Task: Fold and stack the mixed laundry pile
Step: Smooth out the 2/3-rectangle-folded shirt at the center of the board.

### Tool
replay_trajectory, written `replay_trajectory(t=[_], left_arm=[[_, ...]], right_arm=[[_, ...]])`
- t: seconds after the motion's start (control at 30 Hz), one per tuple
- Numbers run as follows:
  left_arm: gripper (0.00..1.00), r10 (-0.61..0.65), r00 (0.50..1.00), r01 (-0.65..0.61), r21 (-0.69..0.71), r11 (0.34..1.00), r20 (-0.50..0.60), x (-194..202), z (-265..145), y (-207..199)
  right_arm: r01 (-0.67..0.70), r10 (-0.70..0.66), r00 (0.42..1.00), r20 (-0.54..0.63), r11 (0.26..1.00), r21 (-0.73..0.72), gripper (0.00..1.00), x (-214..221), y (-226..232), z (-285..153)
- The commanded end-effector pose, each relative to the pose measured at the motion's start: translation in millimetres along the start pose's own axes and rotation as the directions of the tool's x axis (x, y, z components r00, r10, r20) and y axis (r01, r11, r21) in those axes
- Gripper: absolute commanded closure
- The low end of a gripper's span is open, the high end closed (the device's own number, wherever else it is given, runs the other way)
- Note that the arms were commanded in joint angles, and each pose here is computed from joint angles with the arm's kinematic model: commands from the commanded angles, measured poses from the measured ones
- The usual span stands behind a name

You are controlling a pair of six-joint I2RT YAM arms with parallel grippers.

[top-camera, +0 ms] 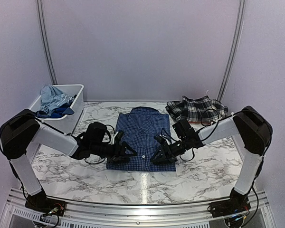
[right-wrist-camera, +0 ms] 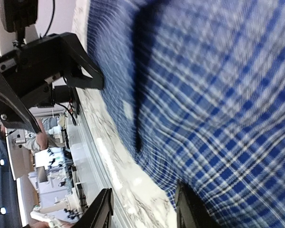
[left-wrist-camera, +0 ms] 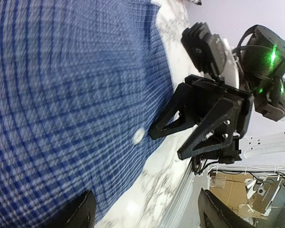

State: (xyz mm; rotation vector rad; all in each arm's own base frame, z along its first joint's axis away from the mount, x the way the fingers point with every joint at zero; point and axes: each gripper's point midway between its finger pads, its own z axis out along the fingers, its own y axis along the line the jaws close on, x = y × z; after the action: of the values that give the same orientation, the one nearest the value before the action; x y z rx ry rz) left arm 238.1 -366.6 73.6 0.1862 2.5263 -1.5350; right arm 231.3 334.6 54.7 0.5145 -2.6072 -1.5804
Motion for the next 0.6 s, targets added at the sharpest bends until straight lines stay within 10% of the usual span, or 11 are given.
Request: replay_trajectory(t=[0.0, 0.27, 0.57], left_arm=[[0.23, 0.063, 0.996, -0.061, -0.048, 0.997, 0.055, -33, -5, -12], [0.24, 0.001, 0.991, 0.014, -0.113, 0.993, 0.133, -101, 15, 38], [0.26, -0.098, 0.994, 0.106, -0.199, 0.974, 0.049, -57, 32, 102]], right_arm=[[0.093, -0.096, 0.992, 0.079, 0.995, 0.045, 0.59, -35, 27, -28], [0.010, -0.017, 0.997, 0.071, 0.994, 0.106, 0.59, -51, -39, -16], [-0.003, 0.005, 1.000, -0.015, 0.984, 0.180, 0.59, -30, -85, -5]])
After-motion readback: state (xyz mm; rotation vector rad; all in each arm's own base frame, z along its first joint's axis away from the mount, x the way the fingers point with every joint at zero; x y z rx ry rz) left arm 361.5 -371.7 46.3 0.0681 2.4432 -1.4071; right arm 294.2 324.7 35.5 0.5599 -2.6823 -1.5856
